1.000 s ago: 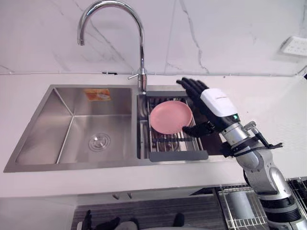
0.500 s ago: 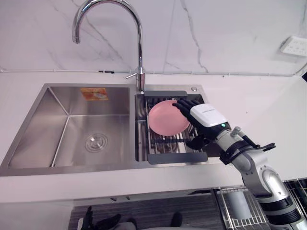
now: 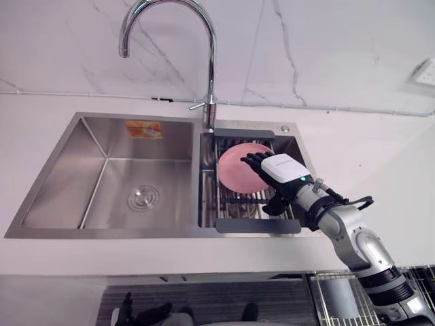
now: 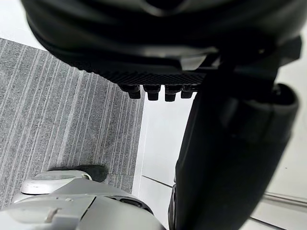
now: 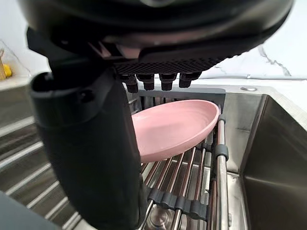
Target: Walk over to the sink, pick up the cup, carry it to the dishwasher, place the cup inside the dishwasher, then close the dishwasher door
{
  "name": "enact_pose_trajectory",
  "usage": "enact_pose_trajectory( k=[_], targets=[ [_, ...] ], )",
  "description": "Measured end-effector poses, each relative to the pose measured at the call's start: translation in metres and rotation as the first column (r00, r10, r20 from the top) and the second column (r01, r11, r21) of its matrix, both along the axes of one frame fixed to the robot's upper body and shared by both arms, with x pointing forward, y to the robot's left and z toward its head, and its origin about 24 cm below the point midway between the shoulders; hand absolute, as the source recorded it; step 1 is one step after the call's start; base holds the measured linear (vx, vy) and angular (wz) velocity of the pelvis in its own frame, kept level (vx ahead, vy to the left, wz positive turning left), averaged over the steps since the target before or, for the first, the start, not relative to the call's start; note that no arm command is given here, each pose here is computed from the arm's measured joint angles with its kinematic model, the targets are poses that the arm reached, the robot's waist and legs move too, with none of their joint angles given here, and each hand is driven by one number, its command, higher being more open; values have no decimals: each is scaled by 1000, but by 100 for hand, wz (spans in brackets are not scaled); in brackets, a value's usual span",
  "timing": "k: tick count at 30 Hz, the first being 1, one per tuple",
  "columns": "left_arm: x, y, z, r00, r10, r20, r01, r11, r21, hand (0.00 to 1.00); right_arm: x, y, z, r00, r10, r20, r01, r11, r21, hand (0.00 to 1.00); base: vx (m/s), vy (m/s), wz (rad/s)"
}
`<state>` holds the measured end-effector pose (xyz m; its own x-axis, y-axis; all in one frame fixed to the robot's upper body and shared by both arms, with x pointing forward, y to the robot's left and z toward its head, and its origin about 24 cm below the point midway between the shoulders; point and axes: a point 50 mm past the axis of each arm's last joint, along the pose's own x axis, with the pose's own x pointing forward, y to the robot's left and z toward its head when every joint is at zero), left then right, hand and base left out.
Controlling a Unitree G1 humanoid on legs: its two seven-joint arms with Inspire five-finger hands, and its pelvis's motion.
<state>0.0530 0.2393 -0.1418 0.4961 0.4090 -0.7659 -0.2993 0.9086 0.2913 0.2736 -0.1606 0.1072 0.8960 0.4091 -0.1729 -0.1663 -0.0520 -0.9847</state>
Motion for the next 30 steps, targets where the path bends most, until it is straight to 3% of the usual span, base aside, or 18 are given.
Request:
enact_pose_trajectory(
  k=[15, 16, 24, 30],
  targets=[
    [6, 3, 1, 1000, -8, 5, 8, 1000, 4, 100, 7, 2, -17, 998, -23, -66, 16, 994, -107, 100, -4, 0, 0],
    [6, 4, 1, 1000, -9, 3, 9, 1000, 4, 100, 8, 1, -20, 997, -29, -75, 20, 993, -117, 0, 0, 0, 0],
    [10, 3, 2, 1000, -18, -9, 18, 1000, -5, 100, 9, 3, -19, 999, -37, -28, 33, 992, -118, 0, -1, 1, 0],
    [14, 3, 3, 999, -31, -10, 31, 1000, -6, 100, 11, 3, -9, 983, -26, 179, 52, 989, -139, 0, 0, 0, 0]
  ],
)
